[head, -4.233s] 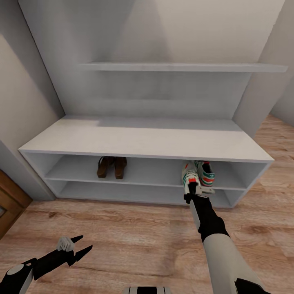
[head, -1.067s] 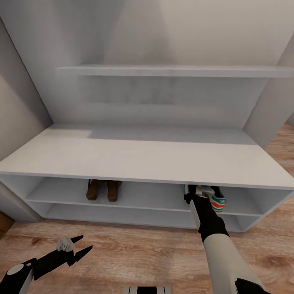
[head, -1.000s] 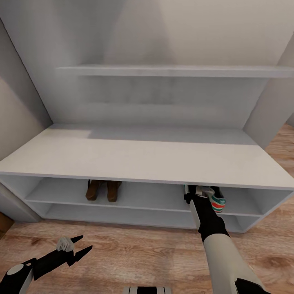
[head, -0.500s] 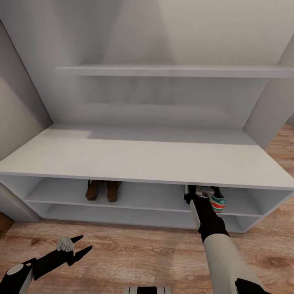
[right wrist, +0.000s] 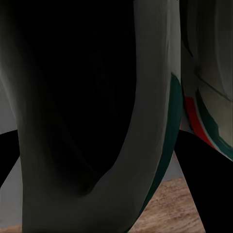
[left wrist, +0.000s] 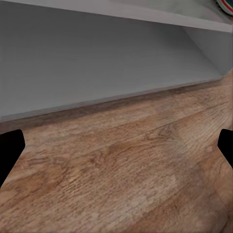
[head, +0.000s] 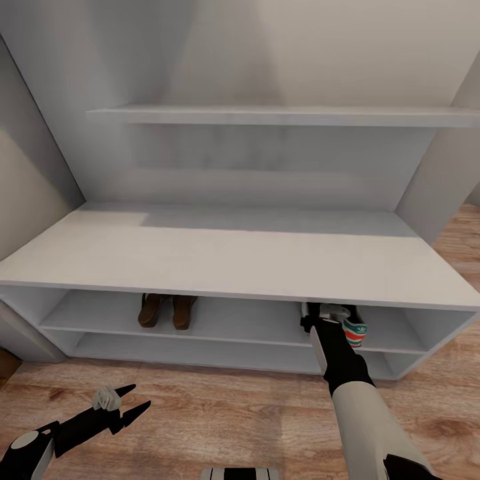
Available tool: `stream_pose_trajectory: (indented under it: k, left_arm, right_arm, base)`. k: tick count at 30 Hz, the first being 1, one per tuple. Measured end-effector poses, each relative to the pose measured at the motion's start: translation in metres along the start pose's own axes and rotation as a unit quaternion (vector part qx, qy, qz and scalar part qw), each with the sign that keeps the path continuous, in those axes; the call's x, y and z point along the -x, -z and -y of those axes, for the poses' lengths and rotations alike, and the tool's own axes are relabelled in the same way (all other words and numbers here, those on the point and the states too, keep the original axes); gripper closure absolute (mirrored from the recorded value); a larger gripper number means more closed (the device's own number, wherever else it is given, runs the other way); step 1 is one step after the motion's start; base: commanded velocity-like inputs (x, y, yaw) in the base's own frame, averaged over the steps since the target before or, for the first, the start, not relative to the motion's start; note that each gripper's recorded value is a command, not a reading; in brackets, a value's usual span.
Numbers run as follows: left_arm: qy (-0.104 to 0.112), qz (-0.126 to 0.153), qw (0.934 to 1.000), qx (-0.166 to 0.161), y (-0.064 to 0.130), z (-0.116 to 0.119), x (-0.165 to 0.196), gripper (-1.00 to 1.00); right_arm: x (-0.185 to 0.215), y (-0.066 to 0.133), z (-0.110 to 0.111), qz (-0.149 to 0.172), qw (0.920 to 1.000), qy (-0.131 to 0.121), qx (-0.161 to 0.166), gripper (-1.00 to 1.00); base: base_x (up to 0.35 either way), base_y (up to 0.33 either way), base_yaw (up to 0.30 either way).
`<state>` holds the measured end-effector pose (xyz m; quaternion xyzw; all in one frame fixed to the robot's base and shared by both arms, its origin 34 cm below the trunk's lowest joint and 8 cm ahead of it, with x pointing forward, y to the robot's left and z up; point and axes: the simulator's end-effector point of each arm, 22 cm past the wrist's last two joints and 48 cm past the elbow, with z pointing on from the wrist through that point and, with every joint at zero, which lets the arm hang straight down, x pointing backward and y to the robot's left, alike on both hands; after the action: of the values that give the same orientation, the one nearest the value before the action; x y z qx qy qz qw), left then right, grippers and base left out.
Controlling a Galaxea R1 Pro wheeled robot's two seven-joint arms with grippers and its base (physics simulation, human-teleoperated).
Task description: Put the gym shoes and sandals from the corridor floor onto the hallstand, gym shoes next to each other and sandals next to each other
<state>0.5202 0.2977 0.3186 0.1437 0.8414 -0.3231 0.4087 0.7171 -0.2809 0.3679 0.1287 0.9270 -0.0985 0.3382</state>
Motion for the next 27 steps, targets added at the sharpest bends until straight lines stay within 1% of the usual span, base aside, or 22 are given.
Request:
stream_pose_trajectory:
  k: [6,7,23,27]
  left_arm:
    - [0.000,0.000,1.0000,0.000,0.0000,0.0000,0.0000,-1.00]
    - [0.000,0.000,1.0000,0.000,0.0000,0.0000,0.0001,-1.00]
    - [0.000,0.000,1.0000,0.000,0.0006,-0.0004,0.0002,-1.00]
    - [0.000,0.000,1.0000,0.000,0.0006,-0.0005,0.0001,-1.00]
  right_arm:
    - [0.0000,0.0000,0.0000,0.000,1.0000,0.000,0.000,1.00]
    - [0.0000,0.0000,0.0000,0.000,1.0000,0.000,0.000,-1.00]
    - [-0.0001,0.0000,0.0001,0.000,1.0000,0.000,0.000,-1.00]
    - [-0.0003,-0.0002,-0.0001,-0.001,1.0000,0.000,0.000,-1.00]
  base:
    - [0.000,-0.001,0.000]
    - [0.000,0.000,0.000]
    - [0.000,0.000,0.000]
    - [-0.121,0.000,0.000]
